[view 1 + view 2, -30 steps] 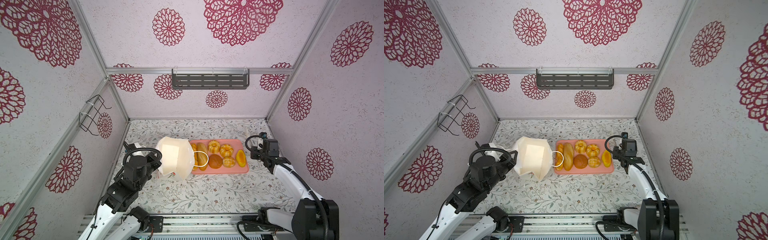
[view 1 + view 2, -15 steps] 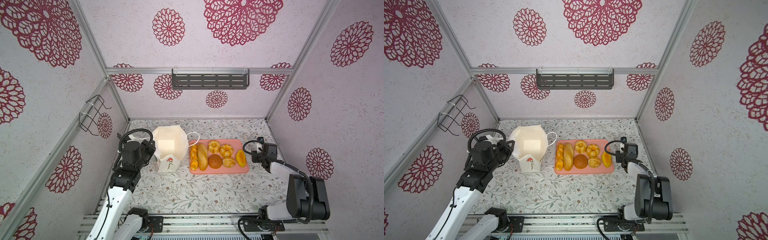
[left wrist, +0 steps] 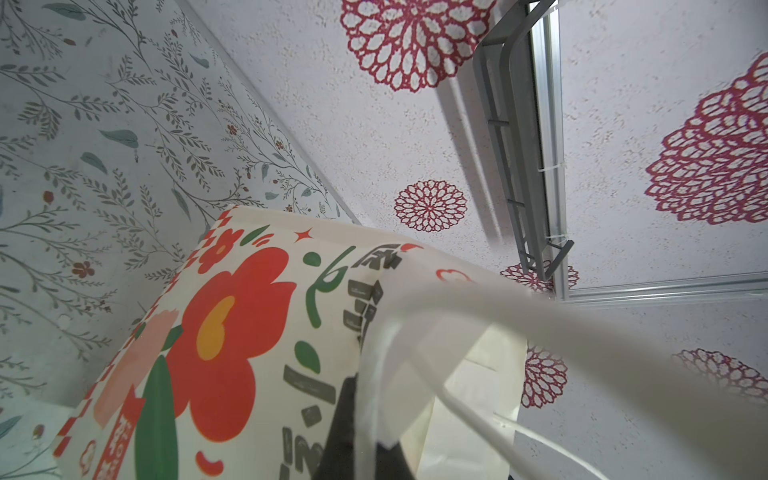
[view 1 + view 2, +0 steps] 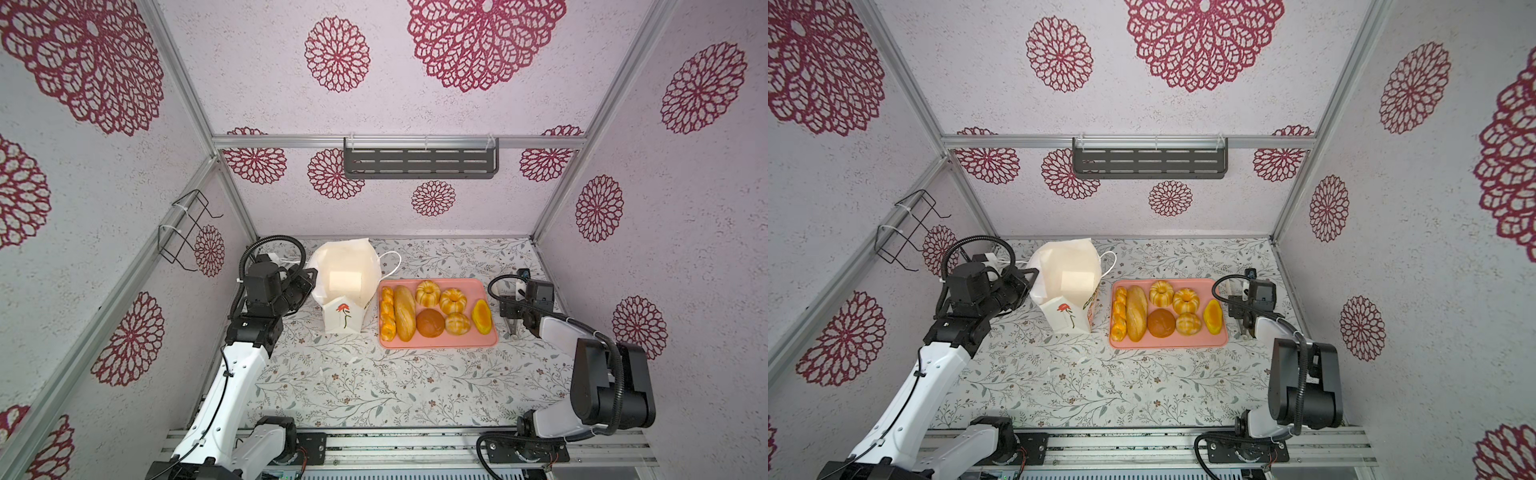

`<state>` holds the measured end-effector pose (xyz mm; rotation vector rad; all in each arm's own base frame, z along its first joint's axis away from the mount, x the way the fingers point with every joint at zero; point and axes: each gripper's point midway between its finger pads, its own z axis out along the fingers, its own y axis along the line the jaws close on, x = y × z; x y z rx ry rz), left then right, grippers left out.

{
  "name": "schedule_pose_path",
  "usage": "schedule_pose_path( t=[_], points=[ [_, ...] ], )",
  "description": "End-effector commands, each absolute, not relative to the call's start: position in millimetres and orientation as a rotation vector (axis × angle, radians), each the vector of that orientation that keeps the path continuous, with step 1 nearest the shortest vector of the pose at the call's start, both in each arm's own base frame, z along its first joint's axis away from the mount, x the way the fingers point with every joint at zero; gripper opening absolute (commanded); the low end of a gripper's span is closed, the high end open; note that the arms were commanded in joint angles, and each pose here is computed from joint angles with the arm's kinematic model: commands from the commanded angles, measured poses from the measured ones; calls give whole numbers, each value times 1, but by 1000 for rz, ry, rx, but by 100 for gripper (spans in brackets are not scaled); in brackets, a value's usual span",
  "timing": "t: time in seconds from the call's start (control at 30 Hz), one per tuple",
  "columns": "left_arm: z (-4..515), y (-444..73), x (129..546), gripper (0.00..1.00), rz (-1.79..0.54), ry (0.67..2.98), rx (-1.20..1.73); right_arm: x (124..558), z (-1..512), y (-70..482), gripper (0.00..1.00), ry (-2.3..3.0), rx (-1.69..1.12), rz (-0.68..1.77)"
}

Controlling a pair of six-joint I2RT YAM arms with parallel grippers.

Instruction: Take the fake bread out of the paper bag

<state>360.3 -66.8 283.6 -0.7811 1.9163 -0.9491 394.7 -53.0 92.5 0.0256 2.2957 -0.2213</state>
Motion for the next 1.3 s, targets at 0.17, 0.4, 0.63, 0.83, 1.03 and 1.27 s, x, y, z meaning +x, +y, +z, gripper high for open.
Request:
schedule_pose_path(
  t=[0.17,0.4,0.63,0.83,1.03,1.27],
  points=[
    [258,-69,380,10,-1002,1953,-715,385,148,-51,86,2123,81,-178],
    [258,-53,373,83,-889,1946,-699,383,158,-40,87,2131,64,-105],
    [264,-41,355,97,-745,1992,-651,379,158,-49,96,2131,175,-110],
    [290,-29,328,97,-621,1969,-585,375,158,-62,99,2107,300,-142],
    [317,30,272,97,-301,1763,-741,362,168,-61,99,1992,277,-147],
    [292,95,195,97,56,1488,-926,336,143,-56,99,1898,285,-118]
  ],
)
